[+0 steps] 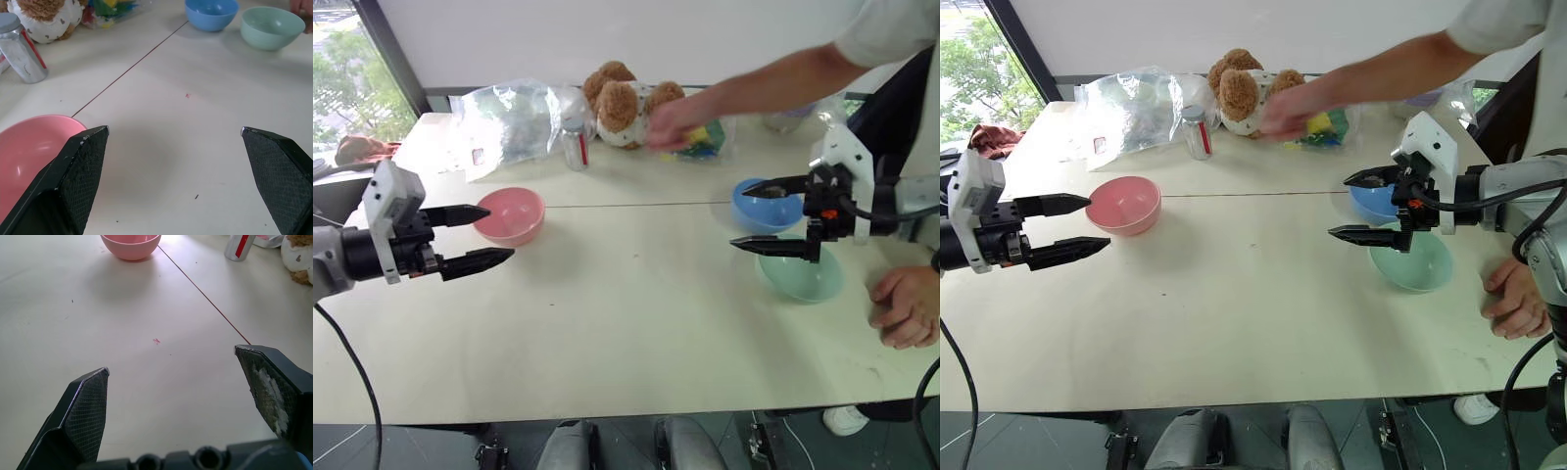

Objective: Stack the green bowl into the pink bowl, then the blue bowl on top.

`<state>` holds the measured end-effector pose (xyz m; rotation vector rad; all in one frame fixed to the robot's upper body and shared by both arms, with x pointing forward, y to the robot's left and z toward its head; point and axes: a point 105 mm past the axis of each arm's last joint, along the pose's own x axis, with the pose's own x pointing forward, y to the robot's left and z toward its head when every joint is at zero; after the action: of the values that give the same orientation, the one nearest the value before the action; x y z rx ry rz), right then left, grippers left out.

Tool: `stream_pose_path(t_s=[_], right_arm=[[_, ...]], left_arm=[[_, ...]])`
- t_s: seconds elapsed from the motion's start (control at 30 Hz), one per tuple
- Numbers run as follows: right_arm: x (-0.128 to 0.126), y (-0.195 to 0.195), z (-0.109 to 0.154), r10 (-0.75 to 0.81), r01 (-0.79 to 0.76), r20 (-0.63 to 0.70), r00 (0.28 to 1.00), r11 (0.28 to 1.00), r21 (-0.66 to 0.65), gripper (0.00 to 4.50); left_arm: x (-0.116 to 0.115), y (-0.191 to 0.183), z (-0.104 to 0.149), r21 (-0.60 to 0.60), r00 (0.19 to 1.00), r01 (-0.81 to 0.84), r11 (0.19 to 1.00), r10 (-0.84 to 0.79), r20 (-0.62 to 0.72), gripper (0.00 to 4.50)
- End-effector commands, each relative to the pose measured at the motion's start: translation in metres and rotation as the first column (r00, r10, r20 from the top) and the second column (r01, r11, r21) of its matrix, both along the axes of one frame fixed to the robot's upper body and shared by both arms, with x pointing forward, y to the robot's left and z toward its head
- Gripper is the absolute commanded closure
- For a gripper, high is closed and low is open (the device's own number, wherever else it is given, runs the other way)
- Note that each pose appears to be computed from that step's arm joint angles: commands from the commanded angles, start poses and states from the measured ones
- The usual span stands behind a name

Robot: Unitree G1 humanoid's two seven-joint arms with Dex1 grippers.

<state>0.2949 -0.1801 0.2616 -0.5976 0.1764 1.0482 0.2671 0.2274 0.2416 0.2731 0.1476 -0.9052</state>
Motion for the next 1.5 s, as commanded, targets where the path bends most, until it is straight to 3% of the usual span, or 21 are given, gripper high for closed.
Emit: stream_pose_path(t_s=[0.03,0.7,0.77,1.07,1.33,1.43,1.5], right_arm=[[-0.001,0.002,0.011,0.017,-0.016,0.050,0.999,1.000,-0.012,0.02],[0.000,0.001,0.006,0.011,-0.010,0.040,0.999,1.000,-0.011,0.02],[0.000,0.001,0.006,0.011,-0.011,0.041,0.999,1.000,-0.011,0.02],[-0.003,0.021,0.002,0.062,-0.061,0.036,0.997,0.998,-0.005,0.02],[-0.004,0.048,-0.011,0.108,-0.109,0.009,0.994,0.994,0.022,0.02],[-0.007,0.053,-0.009,0.123,-0.123,0.006,0.992,0.992,0.042,0.00],[-0.011,0.058,-0.007,0.138,-0.138,0.001,0.990,0.988,0.067,0.00]], left_arm=[[-0.002,0.001,0.009,0.018,0.998,-0.001,1.000,0.000,0.061,0.00],[-0.001,-0.002,0.004,0.002,0.997,-0.010,1.000,0.010,0.077,0.00],[0.005,-0.001,0.002,0.033,0.994,-0.038,0.999,0.034,0.108,0.00],[0.045,0.031,-0.033,0.387,0.969,-0.193,0.902,0.113,0.220,0.00],[0.097,0.030,-0.066,0.466,0.980,-0.148,0.872,0.066,0.187,0.00],[0.106,0.024,-0.079,0.493,0.991,-0.079,0.866,0.016,0.131,0.88],[0.111,0.023,-0.085,0.516,0.994,-0.055,0.855,-0.004,0.113,1.91]])
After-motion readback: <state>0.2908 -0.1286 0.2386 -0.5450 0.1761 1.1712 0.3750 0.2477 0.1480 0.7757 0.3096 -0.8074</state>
